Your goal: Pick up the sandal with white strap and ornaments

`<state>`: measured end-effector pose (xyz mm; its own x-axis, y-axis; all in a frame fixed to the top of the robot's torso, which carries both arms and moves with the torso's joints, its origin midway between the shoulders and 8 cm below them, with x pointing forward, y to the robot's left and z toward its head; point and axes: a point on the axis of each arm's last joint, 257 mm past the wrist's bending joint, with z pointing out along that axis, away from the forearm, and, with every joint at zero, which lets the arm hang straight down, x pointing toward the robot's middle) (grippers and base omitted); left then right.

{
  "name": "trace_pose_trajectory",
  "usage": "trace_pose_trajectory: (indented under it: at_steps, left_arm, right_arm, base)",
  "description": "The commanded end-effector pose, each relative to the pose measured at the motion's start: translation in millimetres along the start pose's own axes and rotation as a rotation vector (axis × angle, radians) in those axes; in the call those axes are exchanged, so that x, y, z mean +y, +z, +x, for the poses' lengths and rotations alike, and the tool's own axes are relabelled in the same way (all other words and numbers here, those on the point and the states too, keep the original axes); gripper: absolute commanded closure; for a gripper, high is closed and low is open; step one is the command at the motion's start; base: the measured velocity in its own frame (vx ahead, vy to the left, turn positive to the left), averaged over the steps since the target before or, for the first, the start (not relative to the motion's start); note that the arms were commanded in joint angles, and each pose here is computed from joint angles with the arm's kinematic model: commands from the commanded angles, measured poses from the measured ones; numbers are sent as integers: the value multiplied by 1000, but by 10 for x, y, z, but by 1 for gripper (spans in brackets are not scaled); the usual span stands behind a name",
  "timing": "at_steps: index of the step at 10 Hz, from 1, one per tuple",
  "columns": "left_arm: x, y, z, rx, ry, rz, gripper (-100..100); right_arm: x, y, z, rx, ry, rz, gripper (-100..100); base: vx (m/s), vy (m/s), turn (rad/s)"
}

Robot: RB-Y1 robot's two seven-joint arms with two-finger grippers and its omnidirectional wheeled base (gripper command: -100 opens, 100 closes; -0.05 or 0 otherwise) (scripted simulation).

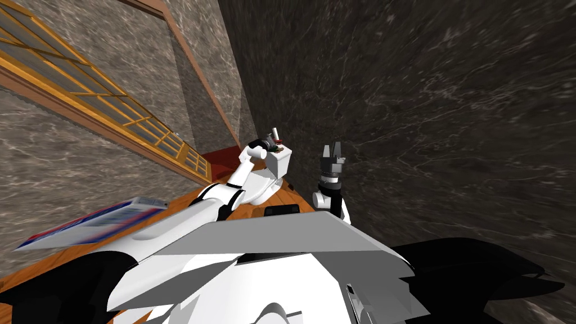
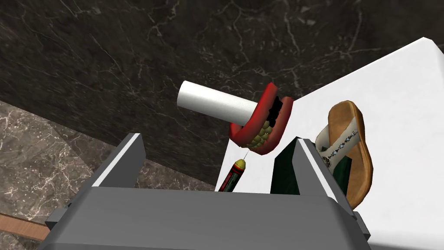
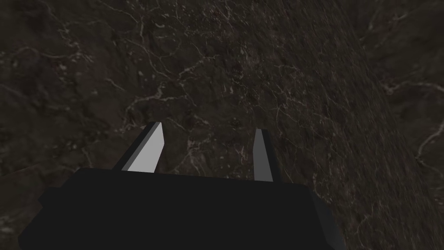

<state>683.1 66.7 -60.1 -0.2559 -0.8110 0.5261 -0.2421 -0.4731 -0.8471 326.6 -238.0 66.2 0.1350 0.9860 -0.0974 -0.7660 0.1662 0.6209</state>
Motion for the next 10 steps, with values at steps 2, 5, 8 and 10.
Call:
trace_pose_trajectory:
  at_steps: [2, 5, 8, 10]
  left_arm:
    - [112, 109, -33, -43, -40, -70, -100]
    - [186, 226, -11, -92, -110, -147, -100]
    - [340, 271, -135, -154, -148, -214, -100]
    - [420, 294, -172, -194, -185, -258, -100]
  right_arm:
    - [0, 0, 0, 0, 0, 0, 0]
    - [0, 0, 0, 0, 0, 0, 0]
    - [0, 0, 0, 0, 0, 0, 0]
    - [0, 0, 0, 0, 0, 0, 0]
  base:
    - [23, 14, -16]
    - [34, 13, -23]
    - [38, 14, -23]
    - [49, 16, -27]
